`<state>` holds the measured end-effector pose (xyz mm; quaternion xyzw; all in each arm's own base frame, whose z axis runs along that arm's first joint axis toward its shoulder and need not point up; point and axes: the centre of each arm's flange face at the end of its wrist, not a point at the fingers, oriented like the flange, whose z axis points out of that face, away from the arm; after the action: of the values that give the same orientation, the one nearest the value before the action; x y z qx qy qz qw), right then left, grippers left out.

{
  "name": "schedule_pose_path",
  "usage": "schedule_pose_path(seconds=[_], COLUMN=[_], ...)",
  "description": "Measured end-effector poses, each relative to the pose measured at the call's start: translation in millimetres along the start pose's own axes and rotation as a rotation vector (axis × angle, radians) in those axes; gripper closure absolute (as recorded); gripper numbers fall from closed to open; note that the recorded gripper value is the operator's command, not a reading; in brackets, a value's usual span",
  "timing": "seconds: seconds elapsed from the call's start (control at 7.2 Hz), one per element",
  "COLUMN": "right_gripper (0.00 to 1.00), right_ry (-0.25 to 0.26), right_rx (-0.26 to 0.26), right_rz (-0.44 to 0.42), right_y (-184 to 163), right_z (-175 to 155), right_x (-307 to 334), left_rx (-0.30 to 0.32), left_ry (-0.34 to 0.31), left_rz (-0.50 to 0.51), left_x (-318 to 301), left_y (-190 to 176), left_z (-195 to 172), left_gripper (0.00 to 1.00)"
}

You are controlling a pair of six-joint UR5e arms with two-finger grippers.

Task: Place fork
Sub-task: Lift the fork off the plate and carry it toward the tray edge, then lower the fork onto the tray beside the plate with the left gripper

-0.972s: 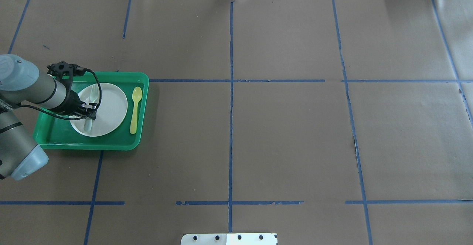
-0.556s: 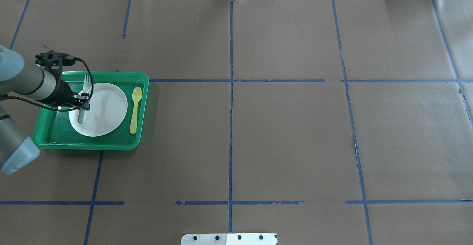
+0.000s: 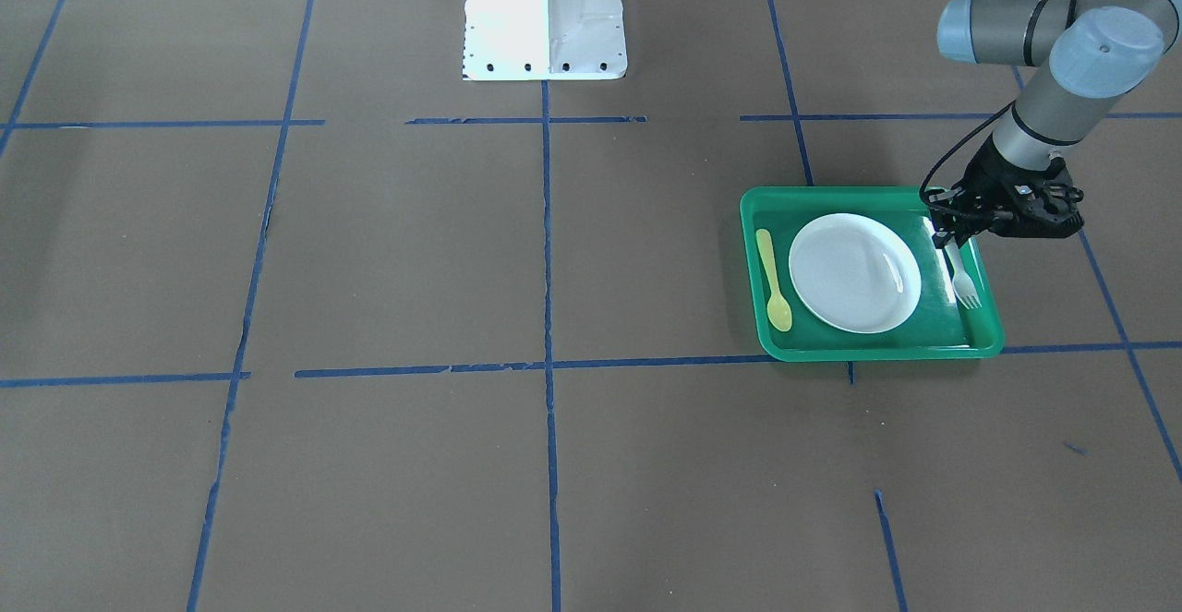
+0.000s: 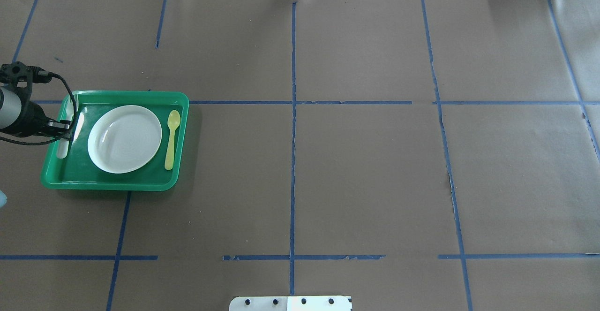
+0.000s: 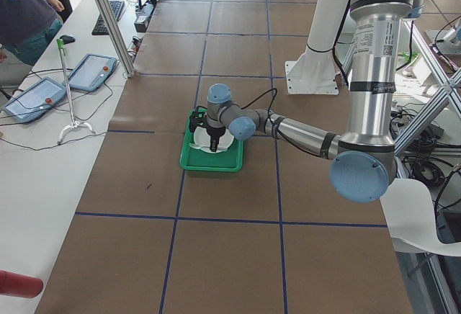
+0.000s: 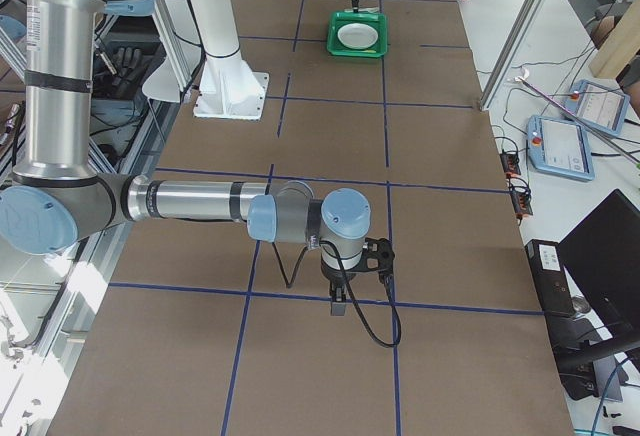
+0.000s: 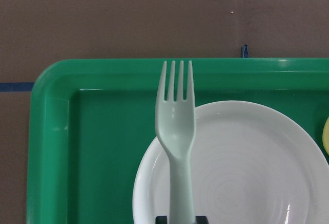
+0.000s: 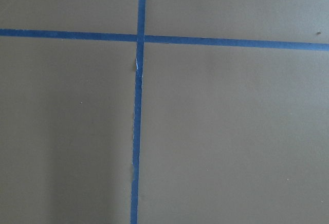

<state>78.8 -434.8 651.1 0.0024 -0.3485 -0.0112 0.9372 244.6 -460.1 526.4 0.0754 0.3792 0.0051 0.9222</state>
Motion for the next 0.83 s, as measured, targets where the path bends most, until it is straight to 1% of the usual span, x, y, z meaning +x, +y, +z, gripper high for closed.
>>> schedule_pose_path(seconds=[0.28,0.42,0.83], right_gripper=[0.00,0.00,0.00], right_ry=[0.000,0.000,0.000], right_rx=[0.000,0.000,0.000], right_rz=[0.000,0.000,-0.001], right_y=[0,0,0], right_z=[0,0,0], right_x=[0,0,0], left_rx=[0.001,-0.003,-0.006], left_ry=[0.004,0.002,0.010], left_rz=[0.000,-0.001,0.002], left_x=[-27,-32,-28], left_y=[9,10,9], left_z=[26,33,37], left_gripper=[1.00,1.00,1.00])
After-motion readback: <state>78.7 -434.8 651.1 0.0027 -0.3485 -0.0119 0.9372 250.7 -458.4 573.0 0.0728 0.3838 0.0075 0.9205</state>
